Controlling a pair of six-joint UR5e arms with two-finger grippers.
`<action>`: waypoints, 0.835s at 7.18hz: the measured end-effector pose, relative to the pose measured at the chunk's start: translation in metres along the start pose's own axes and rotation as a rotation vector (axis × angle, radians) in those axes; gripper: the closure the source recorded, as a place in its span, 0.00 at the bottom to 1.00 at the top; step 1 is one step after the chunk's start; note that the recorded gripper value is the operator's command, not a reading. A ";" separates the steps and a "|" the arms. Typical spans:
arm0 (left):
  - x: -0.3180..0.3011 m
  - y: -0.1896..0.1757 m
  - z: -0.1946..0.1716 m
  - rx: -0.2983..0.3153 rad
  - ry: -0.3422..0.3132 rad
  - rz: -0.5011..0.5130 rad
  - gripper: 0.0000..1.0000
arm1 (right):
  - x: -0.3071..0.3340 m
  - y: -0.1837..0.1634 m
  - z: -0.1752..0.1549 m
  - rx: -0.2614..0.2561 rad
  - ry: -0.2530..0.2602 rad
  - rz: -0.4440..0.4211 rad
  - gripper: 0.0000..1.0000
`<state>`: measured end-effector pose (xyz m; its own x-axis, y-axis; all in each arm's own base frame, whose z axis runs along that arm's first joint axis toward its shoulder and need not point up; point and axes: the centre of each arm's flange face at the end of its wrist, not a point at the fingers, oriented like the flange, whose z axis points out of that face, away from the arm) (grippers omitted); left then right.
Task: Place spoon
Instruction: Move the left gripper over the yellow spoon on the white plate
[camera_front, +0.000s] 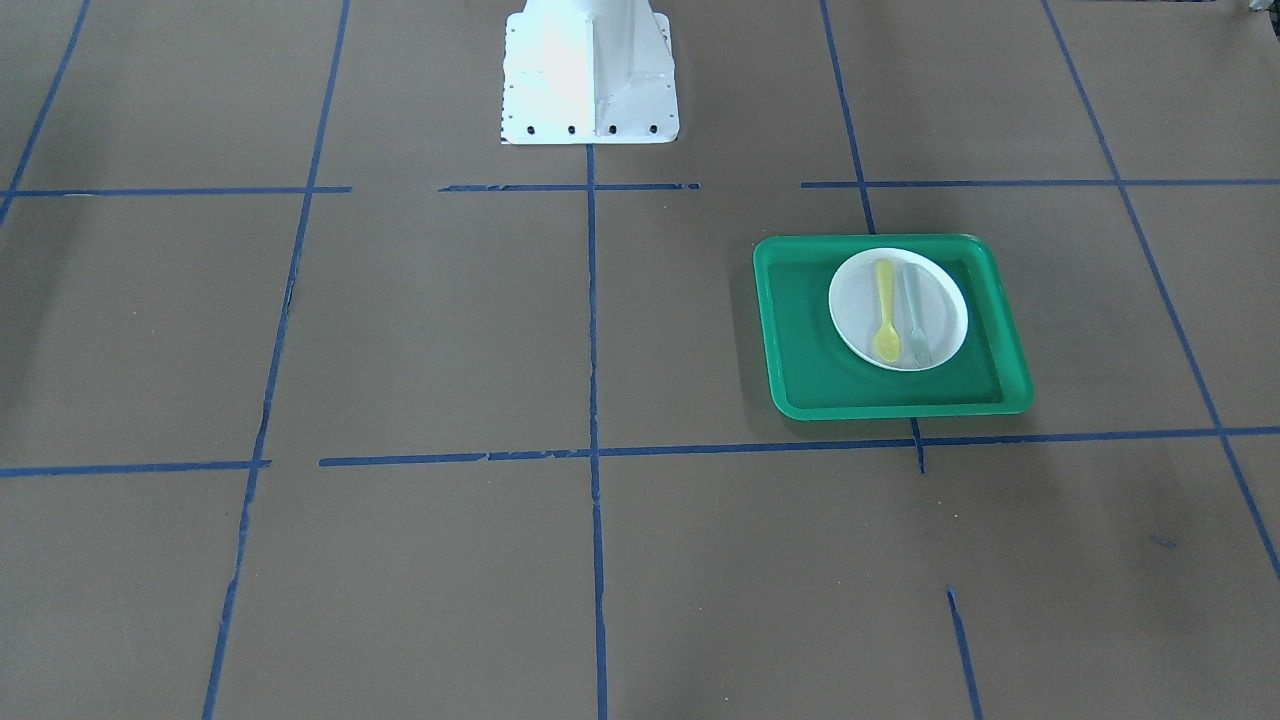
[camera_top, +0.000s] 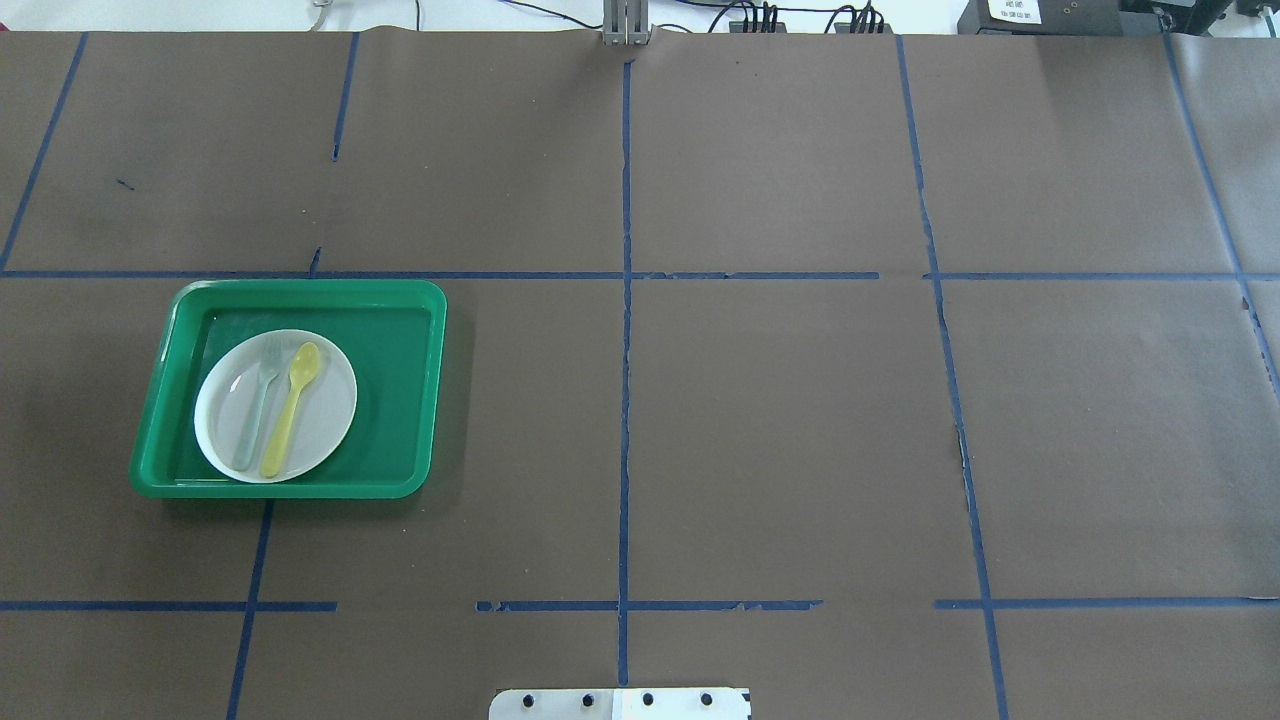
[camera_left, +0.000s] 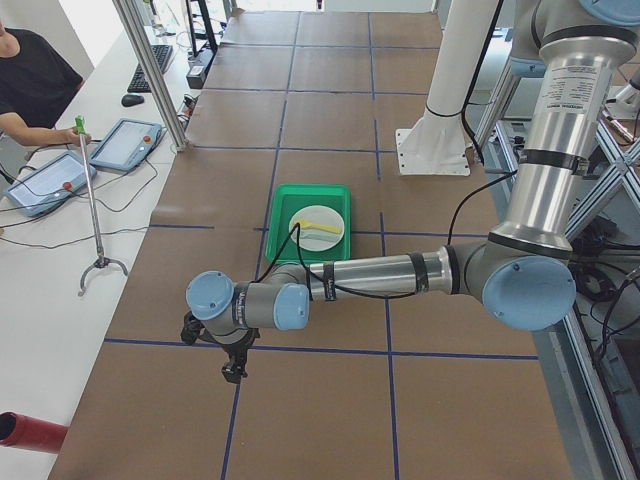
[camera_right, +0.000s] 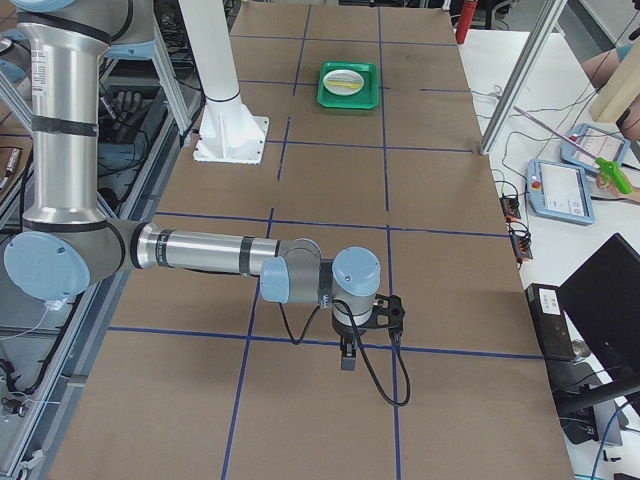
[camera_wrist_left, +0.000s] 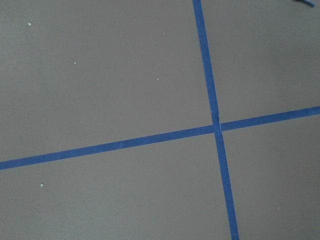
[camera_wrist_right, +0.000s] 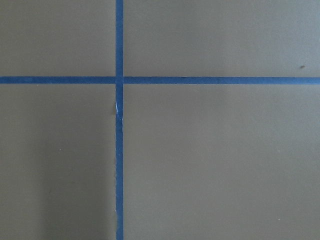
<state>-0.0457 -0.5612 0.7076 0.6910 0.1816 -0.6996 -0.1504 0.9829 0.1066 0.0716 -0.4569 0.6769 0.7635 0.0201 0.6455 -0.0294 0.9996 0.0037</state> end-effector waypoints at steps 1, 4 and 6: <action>0.000 0.001 0.001 -0.001 0.001 -0.001 0.00 | 0.000 0.000 0.000 0.000 0.000 0.000 0.00; 0.002 0.005 0.000 0.007 0.003 0.007 0.00 | 0.000 0.000 0.000 0.000 -0.001 0.000 0.00; -0.002 0.026 0.007 0.052 0.000 0.034 0.00 | 0.000 0.000 0.001 -0.001 -0.001 0.001 0.00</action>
<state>-0.0458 -0.5358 0.7171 0.6858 0.2150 -0.6953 -0.1372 0.9764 0.1667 0.0716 -0.4565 0.6775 0.7627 0.0210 0.6464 -0.0294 0.9996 0.0022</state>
